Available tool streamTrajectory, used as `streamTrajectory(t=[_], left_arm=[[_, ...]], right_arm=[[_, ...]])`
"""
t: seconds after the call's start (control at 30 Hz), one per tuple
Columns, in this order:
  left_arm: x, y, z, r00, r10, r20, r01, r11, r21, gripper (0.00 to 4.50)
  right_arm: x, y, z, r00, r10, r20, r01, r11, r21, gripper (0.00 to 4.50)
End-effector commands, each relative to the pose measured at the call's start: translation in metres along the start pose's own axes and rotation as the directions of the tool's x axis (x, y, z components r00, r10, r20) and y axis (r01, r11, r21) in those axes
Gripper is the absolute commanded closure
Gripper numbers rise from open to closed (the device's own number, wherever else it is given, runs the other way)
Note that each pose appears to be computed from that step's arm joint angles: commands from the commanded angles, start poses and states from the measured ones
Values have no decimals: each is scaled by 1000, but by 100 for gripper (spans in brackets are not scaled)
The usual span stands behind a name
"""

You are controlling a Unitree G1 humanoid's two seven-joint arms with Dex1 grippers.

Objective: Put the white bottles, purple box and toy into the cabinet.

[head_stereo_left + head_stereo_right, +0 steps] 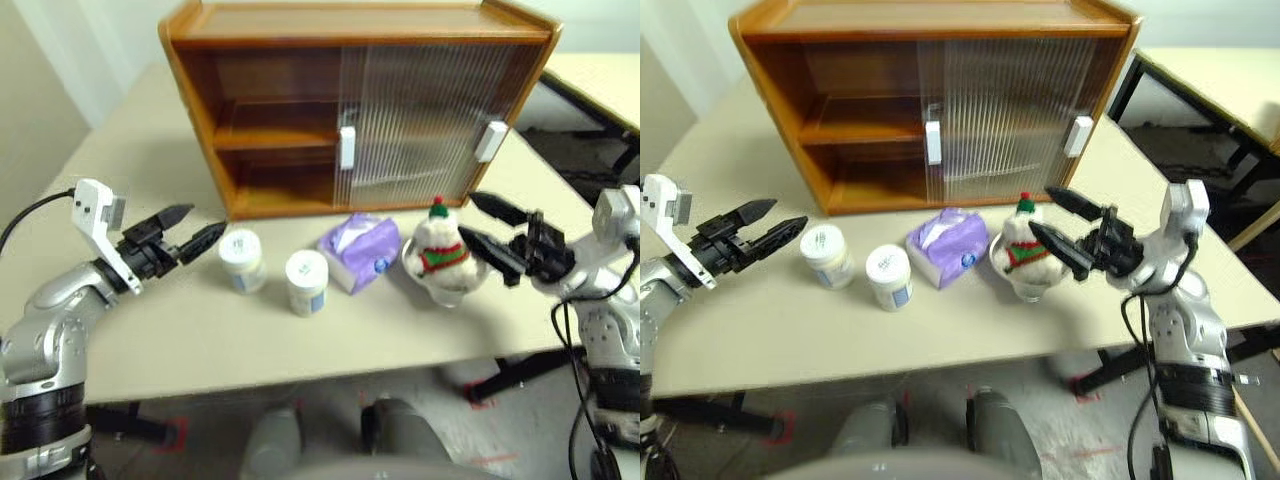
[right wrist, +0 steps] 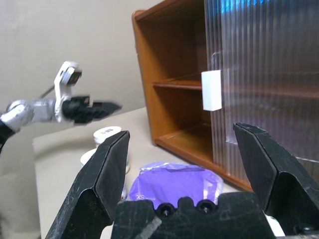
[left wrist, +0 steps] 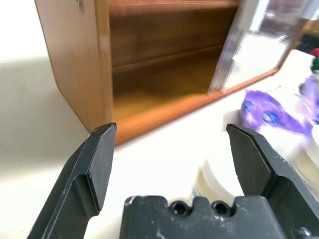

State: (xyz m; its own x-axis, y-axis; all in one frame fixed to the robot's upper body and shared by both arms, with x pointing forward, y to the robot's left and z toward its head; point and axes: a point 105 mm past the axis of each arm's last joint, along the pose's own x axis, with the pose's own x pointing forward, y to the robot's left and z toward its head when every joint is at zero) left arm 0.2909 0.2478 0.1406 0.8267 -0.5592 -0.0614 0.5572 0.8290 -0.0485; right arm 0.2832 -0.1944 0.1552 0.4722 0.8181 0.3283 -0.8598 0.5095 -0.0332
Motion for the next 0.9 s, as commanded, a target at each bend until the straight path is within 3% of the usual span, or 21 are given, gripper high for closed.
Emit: streamTrajectory(t=[0.03,0.47,0.9], left_arm=[[-9,-7,0,998,-52,37,50,998,44,2],[-25,-30,-52,966,-209,-155,233,960,155,2],[-8,-32,-90,968,-170,-186,199,969,147,2]], right_arm=[[-2,0,0,1000,4,-12,-4,1000,-12,0],[-3,0,0,1000,5,-15,-5,1000,-17,0],[-2,-1,1,1000,14,-24,-14,1000,-19,0]])
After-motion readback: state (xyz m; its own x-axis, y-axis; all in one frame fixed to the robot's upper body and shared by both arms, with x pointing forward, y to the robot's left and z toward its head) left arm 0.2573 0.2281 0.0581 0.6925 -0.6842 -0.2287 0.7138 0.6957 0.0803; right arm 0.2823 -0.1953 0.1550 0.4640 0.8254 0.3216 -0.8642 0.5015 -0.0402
